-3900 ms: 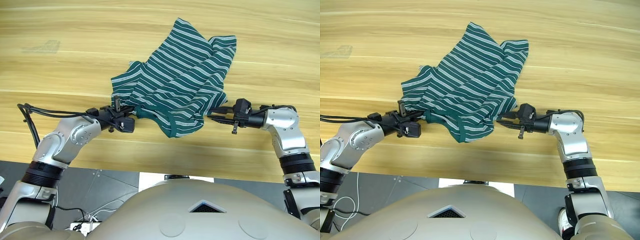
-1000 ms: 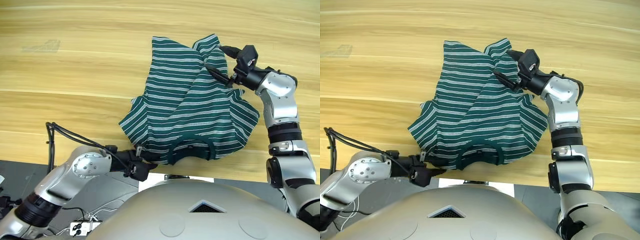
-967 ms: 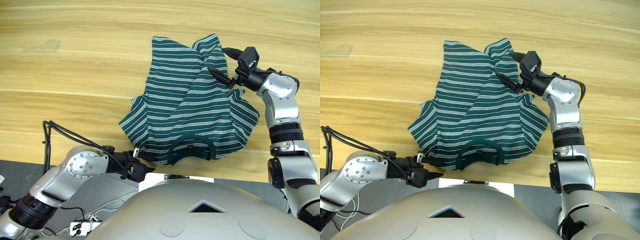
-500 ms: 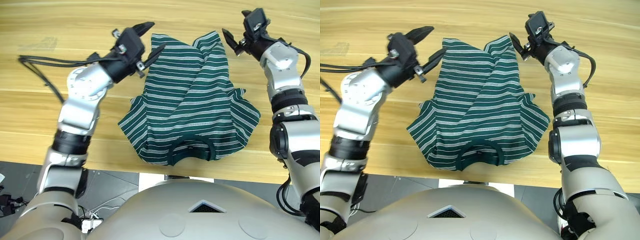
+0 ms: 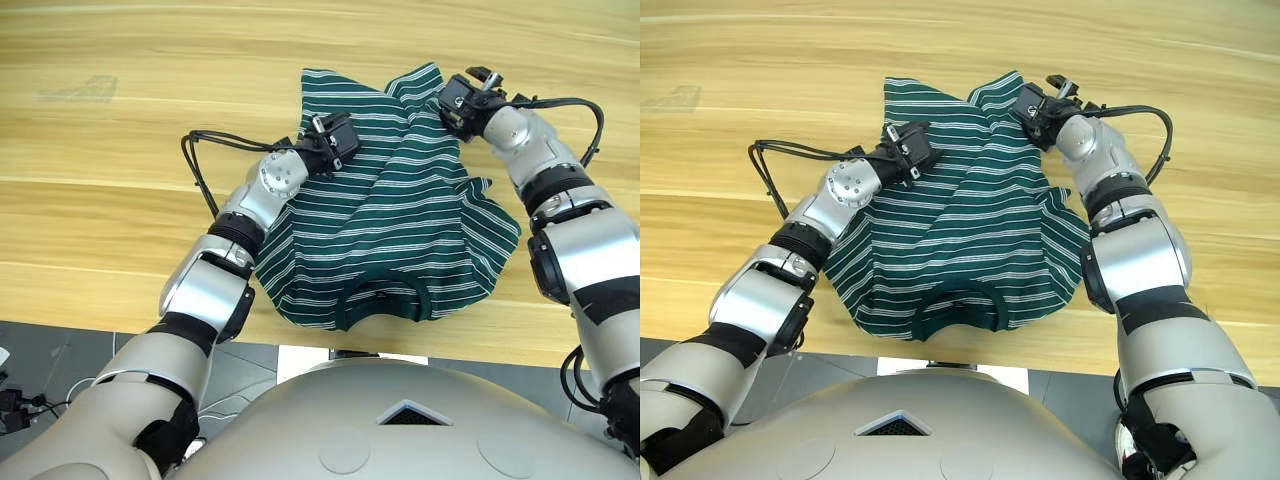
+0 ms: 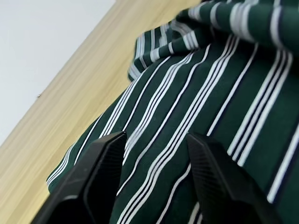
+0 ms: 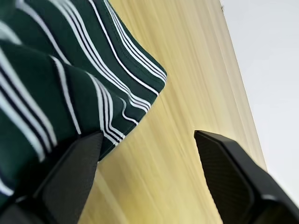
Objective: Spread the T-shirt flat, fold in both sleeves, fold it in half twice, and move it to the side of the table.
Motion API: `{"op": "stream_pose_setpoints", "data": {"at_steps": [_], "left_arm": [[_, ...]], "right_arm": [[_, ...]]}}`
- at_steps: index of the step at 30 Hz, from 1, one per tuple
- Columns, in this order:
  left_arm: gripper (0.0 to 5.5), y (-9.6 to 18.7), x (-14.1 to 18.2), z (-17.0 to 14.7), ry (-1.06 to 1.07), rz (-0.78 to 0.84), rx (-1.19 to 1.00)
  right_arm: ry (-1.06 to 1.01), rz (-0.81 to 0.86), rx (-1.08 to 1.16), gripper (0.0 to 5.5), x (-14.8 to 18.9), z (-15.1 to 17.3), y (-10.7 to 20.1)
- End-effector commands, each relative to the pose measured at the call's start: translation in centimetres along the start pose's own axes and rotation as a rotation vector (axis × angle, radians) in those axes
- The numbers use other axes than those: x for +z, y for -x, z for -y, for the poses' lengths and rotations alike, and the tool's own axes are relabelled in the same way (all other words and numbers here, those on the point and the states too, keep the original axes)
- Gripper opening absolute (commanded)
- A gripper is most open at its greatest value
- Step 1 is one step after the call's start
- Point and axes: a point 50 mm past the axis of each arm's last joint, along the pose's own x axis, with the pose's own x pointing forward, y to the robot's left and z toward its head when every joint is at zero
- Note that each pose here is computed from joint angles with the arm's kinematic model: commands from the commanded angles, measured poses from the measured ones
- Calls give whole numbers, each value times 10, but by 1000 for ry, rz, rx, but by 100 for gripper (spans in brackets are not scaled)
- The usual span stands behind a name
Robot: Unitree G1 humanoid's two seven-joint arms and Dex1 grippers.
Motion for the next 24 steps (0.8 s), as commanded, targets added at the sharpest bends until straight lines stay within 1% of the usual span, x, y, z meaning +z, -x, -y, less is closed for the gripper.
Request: {"op": "stream_pose_setpoints", "data": {"at_steps": [1, 5, 8, 12, 15, 17, 19, 22, 24], "left_arm": [[240, 31, -53, 10, 43, -180, -9], [240, 47, -67, 9, 58, -194, 9], [240, 54, -72, 10, 65, -197, 12], [240, 55, -73, 13, 83, -190, 15], [240, 52, -70, 17, 93, -180, 12], [240, 51, -67, 20, 92, -164, 5], [240, 50, -65, 21, 82, -149, 0], [240, 48, -62, 19, 82, -140, 9], [240, 47, -61, 18, 79, -138, 14]], "right_arm": [[-112, -158, 21, 363, -58, -14, 19], [-179, -160, -37, 363, -70, -9, 26], [-234, -136, -67, 363, -71, -8, 27], [-297, -111, -52, 363, -72, -20, 27], [-338, -57, -30, 363, -64, -28, 24], [-359, 11, -11, 363, -54, -32, 21], [-394, 119, -29, 363, -39, -28, 19], [-481, 323, -152, 363, -13, -6, 19], [-543, 525, -277, 363, 9, 17, 25]]}}
